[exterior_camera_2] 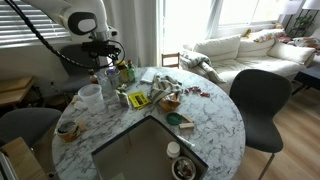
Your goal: Put the opaque cup upright, put the bottle on the table and then put the silver cup in the opaque cup
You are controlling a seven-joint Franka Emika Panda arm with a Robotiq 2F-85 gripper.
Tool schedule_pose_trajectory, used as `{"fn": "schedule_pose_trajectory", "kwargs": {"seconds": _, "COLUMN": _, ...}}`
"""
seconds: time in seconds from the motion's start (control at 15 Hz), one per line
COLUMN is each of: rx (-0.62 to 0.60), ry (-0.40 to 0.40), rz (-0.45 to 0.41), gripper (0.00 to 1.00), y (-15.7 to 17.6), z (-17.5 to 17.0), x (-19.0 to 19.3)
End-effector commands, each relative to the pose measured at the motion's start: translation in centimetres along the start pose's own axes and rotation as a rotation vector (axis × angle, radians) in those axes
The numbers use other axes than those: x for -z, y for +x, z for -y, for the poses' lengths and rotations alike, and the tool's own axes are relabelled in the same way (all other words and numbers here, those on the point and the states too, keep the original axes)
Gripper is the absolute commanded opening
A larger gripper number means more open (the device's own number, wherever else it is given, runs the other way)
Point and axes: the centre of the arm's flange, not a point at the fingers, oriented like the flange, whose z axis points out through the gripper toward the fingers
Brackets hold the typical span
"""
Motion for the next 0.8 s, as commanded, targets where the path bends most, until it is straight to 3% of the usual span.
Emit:
{"fn": "schedule_pose_trajectory", "kwargs": {"seconds": 0.0, "rx": -0.083, "ry": -0.005, "rz": -0.031, "gripper": 1.00, "y": 1.6, "z": -0.5, "x": -1.1}}
{"fn": "schedule_pose_trajectory", "kwargs": {"seconds": 0.27, "rx": -0.180, "ry": 0.019, "rz": -0.082, "gripper": 1.00, "y": 3.9, "z": -1.2, "x": -2.6}}
{"fn": "schedule_pose_trajectory", "kwargs": {"seconds": 0.6, "rx": -0.244, "ry": -0.010, "rz": -0.083, "gripper": 1.00, "y": 6.8, "z": -0.1, "x": -6.2}}
{"fn": "schedule_pose_trajectory", "kwargs": {"seconds": 0.67, "rx": -0.222, "ry": 0.006, "rz": -0.075, "gripper": 1.00, "y": 5.0, "z": -0.2, "x": -4.3}}
{"fn": "schedule_pose_trajectory", "kwargs": {"seconds": 0.73, "rx": -0.229, "ry": 0.004, "rz": -0.080, "gripper": 1.00, "y": 5.5, "z": 0.1, "x": -5.1}}
